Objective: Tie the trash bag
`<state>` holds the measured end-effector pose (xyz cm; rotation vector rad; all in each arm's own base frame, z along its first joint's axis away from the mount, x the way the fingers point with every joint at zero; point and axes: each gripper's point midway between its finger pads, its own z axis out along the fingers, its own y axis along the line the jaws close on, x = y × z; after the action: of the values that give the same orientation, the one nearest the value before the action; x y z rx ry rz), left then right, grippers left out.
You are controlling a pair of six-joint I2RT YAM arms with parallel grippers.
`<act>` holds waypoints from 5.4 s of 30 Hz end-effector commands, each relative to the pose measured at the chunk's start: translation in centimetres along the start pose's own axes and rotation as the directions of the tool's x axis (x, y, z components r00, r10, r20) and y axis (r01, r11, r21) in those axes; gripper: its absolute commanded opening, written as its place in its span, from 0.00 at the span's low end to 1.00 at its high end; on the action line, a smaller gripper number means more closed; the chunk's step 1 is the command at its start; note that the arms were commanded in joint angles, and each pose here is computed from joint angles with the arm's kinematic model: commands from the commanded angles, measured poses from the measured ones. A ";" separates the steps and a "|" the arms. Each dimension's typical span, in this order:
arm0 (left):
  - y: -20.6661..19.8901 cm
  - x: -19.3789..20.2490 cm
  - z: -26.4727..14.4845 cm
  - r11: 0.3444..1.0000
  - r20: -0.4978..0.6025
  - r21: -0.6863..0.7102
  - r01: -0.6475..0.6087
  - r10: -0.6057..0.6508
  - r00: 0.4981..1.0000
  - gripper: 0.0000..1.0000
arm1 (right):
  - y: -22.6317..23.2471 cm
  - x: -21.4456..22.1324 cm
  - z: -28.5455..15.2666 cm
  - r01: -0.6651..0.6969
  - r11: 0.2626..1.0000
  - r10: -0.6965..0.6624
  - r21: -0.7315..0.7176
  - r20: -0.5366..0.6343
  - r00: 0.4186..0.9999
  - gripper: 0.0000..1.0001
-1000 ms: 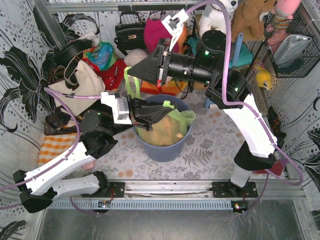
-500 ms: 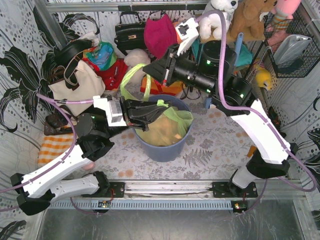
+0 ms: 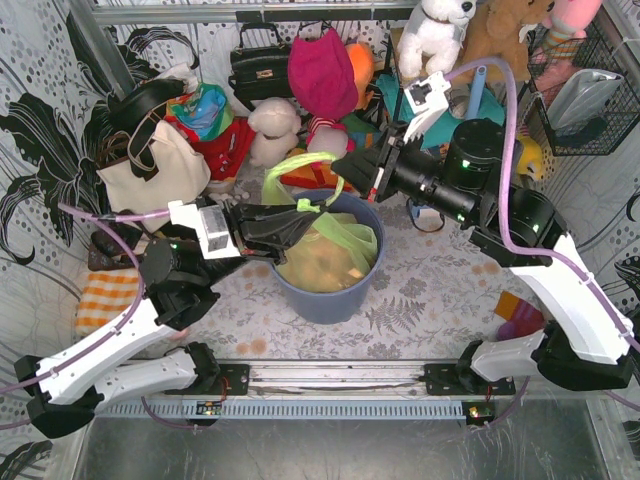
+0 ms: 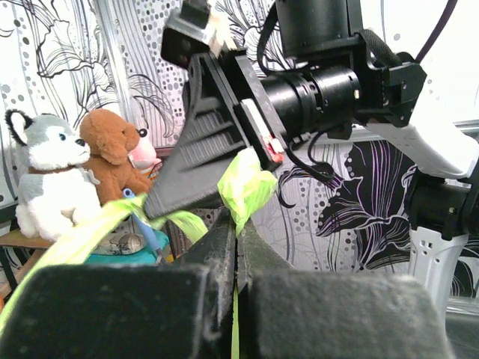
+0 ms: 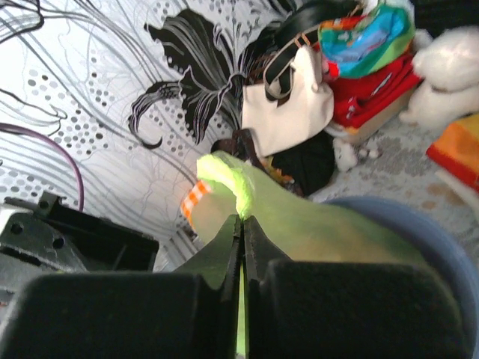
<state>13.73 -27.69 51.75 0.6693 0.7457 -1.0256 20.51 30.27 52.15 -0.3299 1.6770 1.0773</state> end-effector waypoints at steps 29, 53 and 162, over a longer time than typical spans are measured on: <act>1.7 -0.3 -0.2 0.994 0.002 -0.088 -0.067 0.067 0.998 0.00 | 3.6 8.4 -4.8 -0.378 0.909 0.322 -0.174 -0.283 0.904 0.00; 1.9 -0.1 -0.3 0.993 -0.002 -0.095 -0.073 0.073 0.997 0.00 | 3.5 13.1 -2.7 -0.525 0.846 0.443 -0.091 -0.425 0.789 0.00; 8.1 9.0 -5.2 0.858 -0.236 -0.289 0.424 -0.493 0.837 0.34 | -5.6 7.6 4.8 -0.231 0.971 0.136 0.062 0.651 0.747 0.00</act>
<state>25.87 -24.35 40.34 0.3223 1.4474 -1.1470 25.01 33.56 40.90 0.2768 1.2176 0.9850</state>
